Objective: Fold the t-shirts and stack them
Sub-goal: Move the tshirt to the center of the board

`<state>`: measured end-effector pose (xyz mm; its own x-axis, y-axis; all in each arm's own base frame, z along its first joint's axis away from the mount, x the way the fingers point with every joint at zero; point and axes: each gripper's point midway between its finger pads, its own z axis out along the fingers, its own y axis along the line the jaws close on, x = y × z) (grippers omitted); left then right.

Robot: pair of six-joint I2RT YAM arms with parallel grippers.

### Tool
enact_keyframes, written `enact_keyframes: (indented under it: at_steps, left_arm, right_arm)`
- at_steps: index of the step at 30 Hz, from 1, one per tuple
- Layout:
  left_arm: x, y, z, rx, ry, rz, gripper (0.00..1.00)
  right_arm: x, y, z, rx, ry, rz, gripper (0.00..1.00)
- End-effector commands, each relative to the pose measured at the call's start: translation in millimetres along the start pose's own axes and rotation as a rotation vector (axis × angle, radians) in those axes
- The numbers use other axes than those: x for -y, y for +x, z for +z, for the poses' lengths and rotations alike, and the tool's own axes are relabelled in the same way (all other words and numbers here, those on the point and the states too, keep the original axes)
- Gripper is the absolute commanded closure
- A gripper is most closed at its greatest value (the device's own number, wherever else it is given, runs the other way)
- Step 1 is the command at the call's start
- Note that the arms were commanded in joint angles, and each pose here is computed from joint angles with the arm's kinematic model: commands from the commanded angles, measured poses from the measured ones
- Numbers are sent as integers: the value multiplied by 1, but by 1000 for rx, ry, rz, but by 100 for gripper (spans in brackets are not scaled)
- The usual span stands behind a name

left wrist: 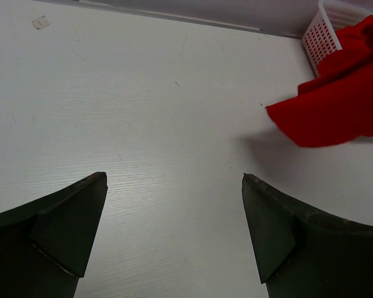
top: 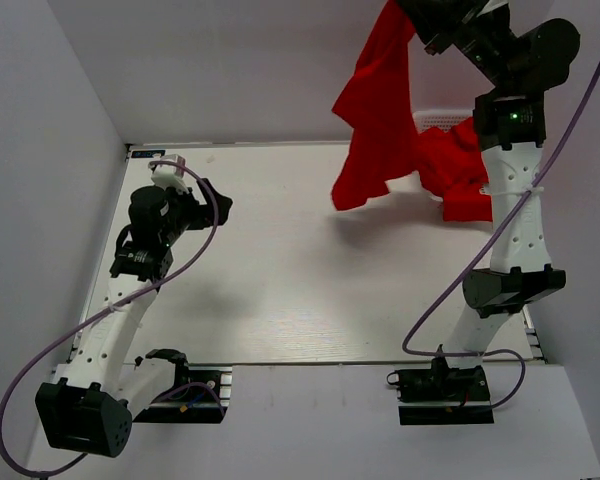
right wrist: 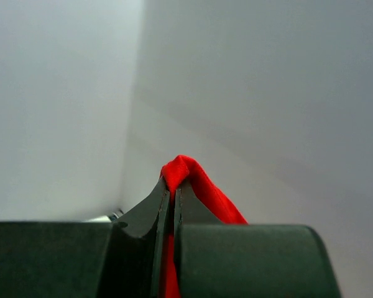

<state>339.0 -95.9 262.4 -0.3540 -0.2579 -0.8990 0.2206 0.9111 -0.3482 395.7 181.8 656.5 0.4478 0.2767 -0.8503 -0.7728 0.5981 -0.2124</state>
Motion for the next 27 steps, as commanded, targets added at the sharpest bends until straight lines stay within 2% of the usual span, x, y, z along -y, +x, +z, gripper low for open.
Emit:
enact_keyframes:
  at_steps: [1,5,8,9,11,12,15,16,18,19,21,24,27]
  left_arm:
    - [4,-23,-16,46,-23,-16,0]
    - [3,-23,-24,41,-47,-39,0]
    - [-3,-22,-29,33,-87,-56,0]
    - [-6,-18,-32,22,-109,-69,0]
    - [-9,-15,-36,13,-131,-87,0]
    - [-11,-11,-41,3,-155,-113,0]
    - [-21,-7,-52,1,-223,-149,0]
    - [-26,5,-54,-33,-257,-182,0]
    - [-33,17,-60,-50,-295,-208,0]
    - [-34,24,-60,-66,-303,-221,0]
    - [-35,30,-64,-73,-308,-231,0]
    - [-39,51,-64,-121,-315,-245,0]
    - [-41,69,-62,-166,-310,-260,0]
  right_arm:
    - [-56,-70,6,174,-132,-103,100]
    - [-75,-57,15,156,-184,-88,100]
    - [-89,-20,26,87,-231,-35,100]
    - [-90,8,28,36,-245,5,100]
    - [-102,35,32,-22,-269,39,100]
    - [-105,72,29,-100,-273,98,100]
    - [-130,135,21,-211,-317,140,100]
    - [-148,188,3,-311,-331,203,100]
    - [-179,223,-6,-360,-371,216,100]
    - [-195,277,-35,-468,-359,287,100]
    - [-231,306,-49,-515,-425,312,100]
    - [-290,382,-110,-710,-502,421,100]
    - [-317,426,-151,-872,-484,476,99]
